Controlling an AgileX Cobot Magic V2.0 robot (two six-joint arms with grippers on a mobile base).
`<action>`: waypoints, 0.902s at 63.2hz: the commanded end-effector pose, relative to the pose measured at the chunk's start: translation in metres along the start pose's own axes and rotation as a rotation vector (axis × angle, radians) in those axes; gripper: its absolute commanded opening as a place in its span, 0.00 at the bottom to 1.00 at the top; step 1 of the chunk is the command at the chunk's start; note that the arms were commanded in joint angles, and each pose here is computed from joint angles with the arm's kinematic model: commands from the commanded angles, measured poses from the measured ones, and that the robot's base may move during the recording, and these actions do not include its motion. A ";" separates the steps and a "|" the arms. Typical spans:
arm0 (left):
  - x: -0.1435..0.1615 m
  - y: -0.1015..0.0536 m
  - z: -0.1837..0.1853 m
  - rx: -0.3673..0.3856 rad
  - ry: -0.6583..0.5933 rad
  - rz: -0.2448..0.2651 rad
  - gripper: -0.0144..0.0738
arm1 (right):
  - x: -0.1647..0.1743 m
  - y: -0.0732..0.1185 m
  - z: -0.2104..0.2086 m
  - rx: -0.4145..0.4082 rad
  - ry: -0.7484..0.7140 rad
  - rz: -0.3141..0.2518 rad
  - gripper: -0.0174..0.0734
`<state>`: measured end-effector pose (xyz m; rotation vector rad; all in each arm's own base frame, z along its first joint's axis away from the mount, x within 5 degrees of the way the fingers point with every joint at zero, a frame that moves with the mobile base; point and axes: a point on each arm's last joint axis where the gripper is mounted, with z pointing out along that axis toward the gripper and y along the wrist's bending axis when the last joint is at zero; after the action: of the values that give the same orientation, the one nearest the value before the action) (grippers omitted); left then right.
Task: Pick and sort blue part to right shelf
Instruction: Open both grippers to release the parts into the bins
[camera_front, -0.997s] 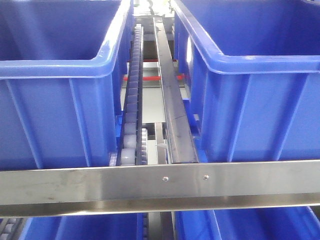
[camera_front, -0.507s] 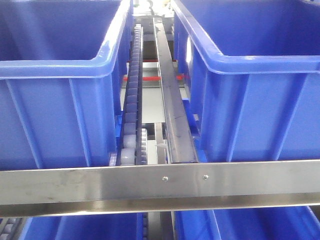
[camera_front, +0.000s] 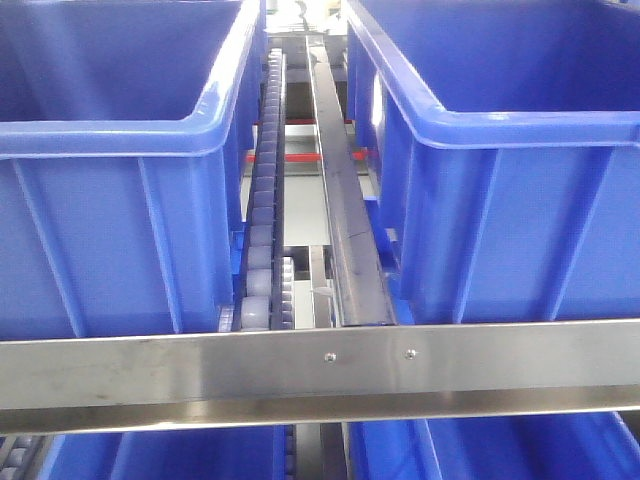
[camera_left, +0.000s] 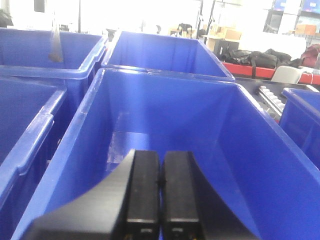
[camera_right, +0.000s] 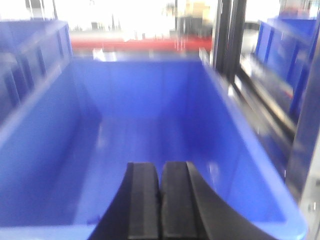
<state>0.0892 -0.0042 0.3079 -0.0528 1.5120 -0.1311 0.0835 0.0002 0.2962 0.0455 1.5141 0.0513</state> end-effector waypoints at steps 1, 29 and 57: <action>-0.017 -0.001 -0.001 0.001 -0.108 -0.009 0.31 | -0.018 0.001 -0.001 0.000 -0.116 0.004 0.26; -0.017 -0.001 -0.001 0.001 -0.108 -0.009 0.31 | -0.012 0.000 -0.003 0.000 -0.118 0.004 0.26; -0.017 -0.001 -0.001 0.001 -0.108 -0.009 0.31 | 0.076 -0.005 -0.034 0.000 -0.122 0.005 0.26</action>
<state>0.0889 -0.0042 0.3072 -0.0538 1.5137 -0.1325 0.0578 0.0001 0.2093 0.0457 1.5191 0.0512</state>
